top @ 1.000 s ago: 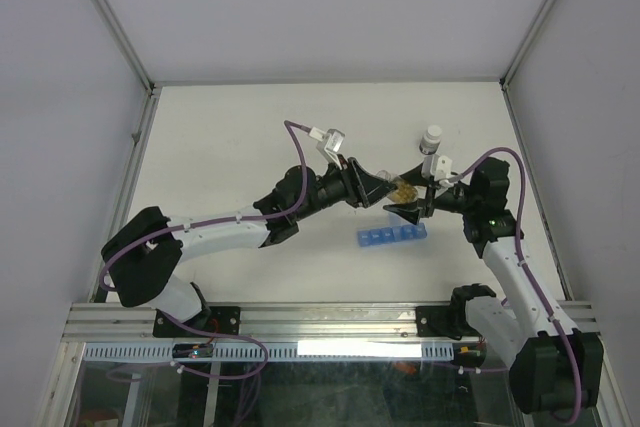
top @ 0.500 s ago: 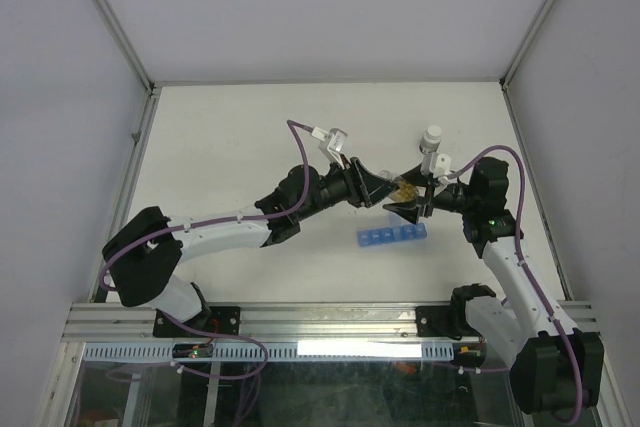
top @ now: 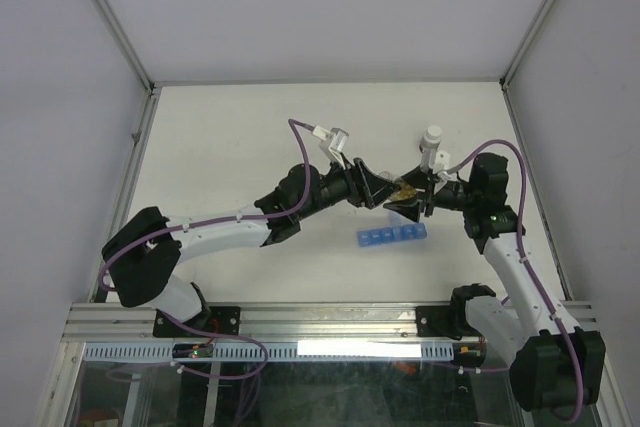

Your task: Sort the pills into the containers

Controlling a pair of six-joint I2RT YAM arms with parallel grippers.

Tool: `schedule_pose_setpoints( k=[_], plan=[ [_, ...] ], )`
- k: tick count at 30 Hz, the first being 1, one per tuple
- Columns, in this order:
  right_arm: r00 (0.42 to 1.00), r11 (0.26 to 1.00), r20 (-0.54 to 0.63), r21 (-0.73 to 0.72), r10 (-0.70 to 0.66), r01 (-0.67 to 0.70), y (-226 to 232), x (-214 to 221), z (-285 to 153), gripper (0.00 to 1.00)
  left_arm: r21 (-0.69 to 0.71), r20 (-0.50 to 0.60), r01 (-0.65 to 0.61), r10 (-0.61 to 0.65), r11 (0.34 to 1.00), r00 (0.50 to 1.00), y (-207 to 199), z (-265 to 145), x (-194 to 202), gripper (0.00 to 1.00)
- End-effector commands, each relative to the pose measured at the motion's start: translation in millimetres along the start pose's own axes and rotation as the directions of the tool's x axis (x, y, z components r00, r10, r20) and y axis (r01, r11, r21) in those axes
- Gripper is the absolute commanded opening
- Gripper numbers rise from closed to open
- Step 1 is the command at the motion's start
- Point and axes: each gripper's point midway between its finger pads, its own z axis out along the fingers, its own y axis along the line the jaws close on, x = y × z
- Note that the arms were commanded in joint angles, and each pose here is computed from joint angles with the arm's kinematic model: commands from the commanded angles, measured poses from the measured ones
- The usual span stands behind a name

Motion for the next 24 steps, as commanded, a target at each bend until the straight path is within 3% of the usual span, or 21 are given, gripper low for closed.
schedule_pose_setpoints(
  k=[1, 5, 7, 10, 13, 15, 17, 20, 22, 24],
  plan=[
    [0.999, 0.998, 0.046, -0.063, -0.003, 0.006, 6.8, -27.4, -6.2, 0.00, 0.084, 0.109, -0.127, 0.117, 0.988, 0.987, -38.7, -12.3, -37.3, 0.75],
    [0.996, 0.998, 0.077, -0.056, 0.039, -0.034, 5.6, -37.6, -19.9, 0.00, 0.050, 0.192, -0.273, 0.258, 0.961, 0.947, -45.7, -47.7, -60.7, 0.98],
    [0.995, 1.000, 0.102, -0.013, -0.018, 0.019, -2.5, -48.1, -29.3, 0.00, 0.029, 0.232, -0.345, 0.330, 0.938, 0.915, -47.1, -67.8, -69.3, 0.99],
    [0.986, 0.995, 0.156, 0.070, 0.066, -0.077, -14.7, -79.0, -48.2, 0.00, 0.012, 0.293, -0.421, 0.399, 0.907, 0.869, -50.5, -97.9, -78.9, 0.99],
    [0.960, 0.961, 0.270, 0.240, 0.072, -0.139, -56.0, -147.6, -71.4, 0.00, -0.023, 0.310, -0.463, 0.447, 0.886, 0.839, -40.4, -116.3, -77.1, 0.99],
    [0.912, 0.923, 0.403, 0.316, 0.080, -0.221, -77.1, -211.4, -91.6, 0.00, -0.033, 0.307, -0.474, 0.460, 0.880, 0.833, -37.2, -122.1, -75.9, 0.99],
    [0.853, 0.939, 0.511, 0.232, 0.104, -0.253, -69.6, -273.4, -97.9, 0.00, -0.030, 0.301, -0.480, 0.465, 0.877, 0.832, -36.5, -125.6, -74.0, 0.99],
    [0.809, 0.998, 0.585, -0.057, 0.062, -0.036, 23.4, -324.4, -93.7, 0.00, 0.000, 0.306, -0.485, 0.462, 0.874, 0.832, -42.6, -130.7, -72.4, 0.99],
    [0.819, 0.992, 0.572, -0.082, -0.034, 0.098, 70.7, -334.0, -97.5, 0.00, 0.017, 0.315, -0.485, 0.456, 0.874, 0.832, -46.2, -134.9, -72.2, 0.99],
    [0.818, 0.979, 0.545, 0.024, -0.184, 0.204, 80.1, -348.8, -99.5, 0.00, 0.028, 0.328, -0.481, 0.447, 0.876, 0.832, -47.9, -138.0, -72.0, 0.99]
  ],
)
